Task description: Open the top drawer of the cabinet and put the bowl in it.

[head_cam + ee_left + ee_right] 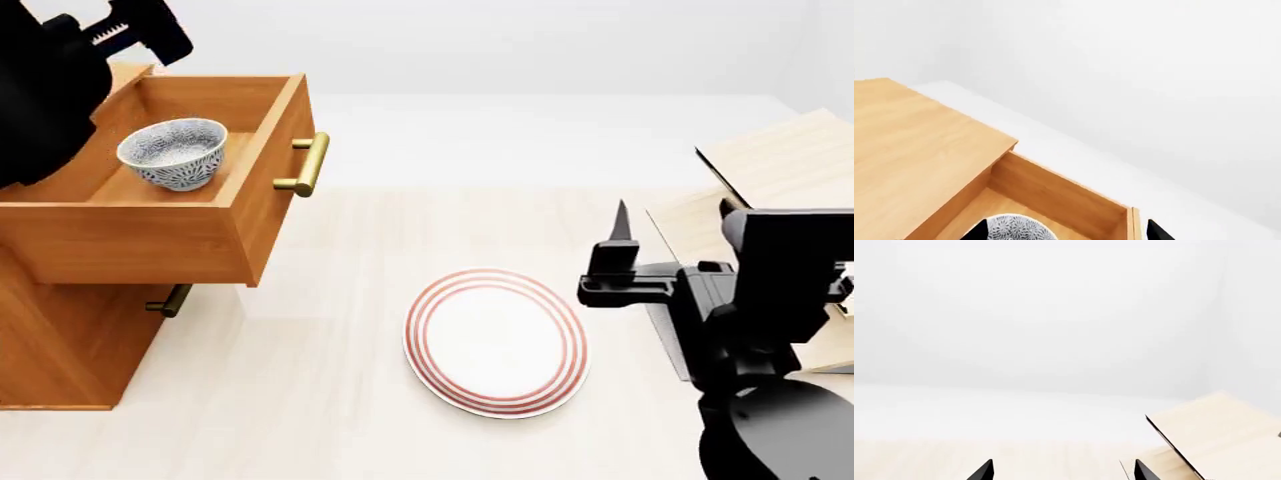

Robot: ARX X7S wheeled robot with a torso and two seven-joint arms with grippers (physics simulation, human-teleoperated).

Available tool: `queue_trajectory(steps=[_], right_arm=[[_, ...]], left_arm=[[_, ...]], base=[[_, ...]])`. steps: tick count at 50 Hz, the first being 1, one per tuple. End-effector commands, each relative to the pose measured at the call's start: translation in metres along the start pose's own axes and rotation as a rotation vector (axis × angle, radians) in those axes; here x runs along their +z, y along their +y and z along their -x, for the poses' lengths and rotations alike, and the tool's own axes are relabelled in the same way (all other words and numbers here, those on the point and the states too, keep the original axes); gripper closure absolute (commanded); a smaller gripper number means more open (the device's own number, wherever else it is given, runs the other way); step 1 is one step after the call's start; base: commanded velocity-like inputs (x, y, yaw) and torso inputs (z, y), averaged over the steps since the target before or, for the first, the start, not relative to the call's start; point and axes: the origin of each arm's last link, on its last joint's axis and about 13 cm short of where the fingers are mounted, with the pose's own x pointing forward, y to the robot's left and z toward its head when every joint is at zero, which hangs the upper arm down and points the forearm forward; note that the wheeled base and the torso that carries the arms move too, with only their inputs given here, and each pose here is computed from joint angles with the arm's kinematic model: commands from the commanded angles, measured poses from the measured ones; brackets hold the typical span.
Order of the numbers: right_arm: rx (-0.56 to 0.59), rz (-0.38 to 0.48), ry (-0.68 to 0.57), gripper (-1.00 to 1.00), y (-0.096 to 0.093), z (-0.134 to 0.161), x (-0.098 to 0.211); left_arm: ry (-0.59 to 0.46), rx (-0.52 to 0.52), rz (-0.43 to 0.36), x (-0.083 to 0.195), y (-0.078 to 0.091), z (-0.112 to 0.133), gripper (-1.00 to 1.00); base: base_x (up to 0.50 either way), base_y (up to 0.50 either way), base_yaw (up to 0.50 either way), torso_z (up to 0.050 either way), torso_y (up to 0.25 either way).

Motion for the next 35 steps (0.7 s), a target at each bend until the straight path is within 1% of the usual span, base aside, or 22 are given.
queue_trajectory(steps=[1, 5, 8, 10, 12, 15, 18, 23, 26, 29, 35], right_arm=[[0.0, 0.014, -0.069, -1.0, 0.002, 0.016, 0.012], [-0.001, -0.002, -0.101, -1.0, 0.002, 0.026, 0.016], [-0.007, -0.011, -0.124, -1.0, 0.0, 0.033, 0.021], [-0.013, 0.0, -0.148, -1.0, 0.0, 0.039, 0.02], [-0.007, 0.003, -0.163, -1.0, 0.001, 0.044, 0.019], [-0.011, -0.014, -0.175, -1.0, -0.001, 0.052, 0.018], [-0.022, -0.011, -0.185, -1.0, -0.003, 0.058, 0.017], [-0.032, 0.003, -0.208, -1.0, -0.005, 0.066, 0.021], [-0.034, 0.006, -0.225, -1.0, -0.005, 0.071, 0.026], [-0.031, 0.029, -0.244, -1.0, -0.007, 0.074, 0.029], [-0.036, 0.041, -0.268, -1.0, -0.009, 0.077, 0.037]], left_arm=[[-0.168, -0.162, -0.157, -0.014, 0.007, 0.073, -1.0], [-0.222, -0.208, -0.189, -0.03, 0.015, 0.101, -1.0], [-0.244, -0.24, -0.178, -0.04, 0.019, 0.12, -1.0], [-0.268, -0.26, -0.203, -0.053, 0.023, 0.135, -1.0], [-0.295, -0.283, -0.225, -0.062, 0.027, 0.146, -1.0], [-0.306, -0.309, -0.224, -0.069, 0.031, 0.161, -1.0], [-0.325, -0.331, -0.231, -0.074, 0.034, 0.173, -1.0], [-0.337, -0.351, -0.235, -0.074, 0.037, 0.184, -1.0], [-0.353, -0.338, -0.242, -0.071, 0.04, 0.189, -1.0], [-0.372, -0.334, -0.239, -0.064, 0.042, 0.194, -1.0], [-0.419, -0.31, -0.242, -0.048, 0.044, 0.202, -1.0]], base=[[0.0, 0.0, 0.0, 0.0, 0.0], [0.0, 0.0, 0.0, 0.0, 0.0], [0.0, 0.0, 0.0, 0.0, 0.0], [0.0, 0.0, 0.0, 0.0, 0.0], [0.0, 0.0, 0.0, 0.0, 0.0], [0.0, 0.0, 0.0, 0.0, 0.0], [0.0, 0.0, 0.0, 0.0, 0.0], [0.0, 0.0, 0.0, 0.0, 0.0], [0.0, 0.0, 0.0, 0.0, 0.0], [0.0, 0.0, 0.0, 0.0, 0.0], [0.0, 0.0, 0.0, 0.0, 0.0]])
